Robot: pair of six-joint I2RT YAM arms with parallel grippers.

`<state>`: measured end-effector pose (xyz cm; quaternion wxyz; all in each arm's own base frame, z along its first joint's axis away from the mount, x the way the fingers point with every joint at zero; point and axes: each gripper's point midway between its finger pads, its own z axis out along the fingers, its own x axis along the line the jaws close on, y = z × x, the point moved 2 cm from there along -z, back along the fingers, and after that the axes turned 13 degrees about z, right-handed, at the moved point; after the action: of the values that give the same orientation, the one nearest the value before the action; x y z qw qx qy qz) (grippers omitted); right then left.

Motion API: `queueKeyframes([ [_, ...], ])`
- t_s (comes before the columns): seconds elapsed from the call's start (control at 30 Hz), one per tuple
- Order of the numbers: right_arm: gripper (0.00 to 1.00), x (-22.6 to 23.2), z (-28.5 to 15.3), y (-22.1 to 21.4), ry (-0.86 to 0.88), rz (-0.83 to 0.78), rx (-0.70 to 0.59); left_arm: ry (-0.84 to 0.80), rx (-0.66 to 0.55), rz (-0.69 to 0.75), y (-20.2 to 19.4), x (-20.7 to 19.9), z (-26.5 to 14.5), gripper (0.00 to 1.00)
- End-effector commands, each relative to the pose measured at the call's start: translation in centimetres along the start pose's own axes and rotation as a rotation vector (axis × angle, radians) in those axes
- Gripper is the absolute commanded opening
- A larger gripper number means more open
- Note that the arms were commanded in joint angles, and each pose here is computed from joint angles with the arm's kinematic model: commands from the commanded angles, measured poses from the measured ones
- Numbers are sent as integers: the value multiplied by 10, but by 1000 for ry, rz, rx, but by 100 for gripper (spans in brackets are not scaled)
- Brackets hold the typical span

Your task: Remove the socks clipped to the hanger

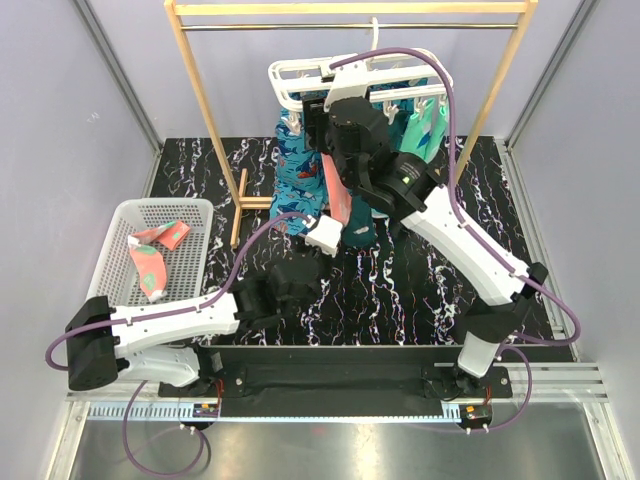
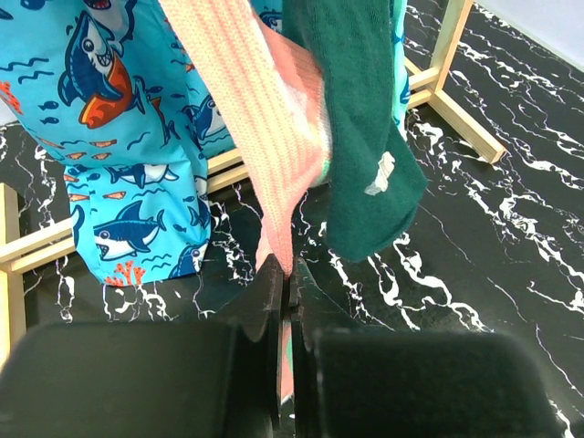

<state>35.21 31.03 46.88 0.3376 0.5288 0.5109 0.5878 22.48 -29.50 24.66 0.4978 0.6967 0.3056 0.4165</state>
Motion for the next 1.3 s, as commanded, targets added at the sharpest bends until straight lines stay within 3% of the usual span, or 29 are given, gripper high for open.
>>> queueKeyframes([
  [0.0,65,7,0,17,-31,-7,-70,47,-89,-68,36,7,-1,0],
  [0.33,65,0,11,6,-132,-104,-72,45,-92,-61,37,2,-4,0],
  [0.7,56,-4,10,14,-196,-146,-130,43,-98,-63,39,-2,-5,0],
  [0.8,45,-4,11,15,-194,-150,-133,43,-97,-61,39,-3,-4,0],
  [0.9,23,-3,11,13,-186,-150,-125,43,-98,-62,39,-2,-5,0],
  [0.93,6,-3,11,13,-180,-145,-122,43,-98,-64,39,-3,-5,0],
  [0.97,0,-2,10,12,-176,-142,-120,44,-96,-62,38,-3,-5,0],
  [1.27,0,-2,7,15,-165,-118,-115,49,-81,-77,30,-3,-6,0],
])
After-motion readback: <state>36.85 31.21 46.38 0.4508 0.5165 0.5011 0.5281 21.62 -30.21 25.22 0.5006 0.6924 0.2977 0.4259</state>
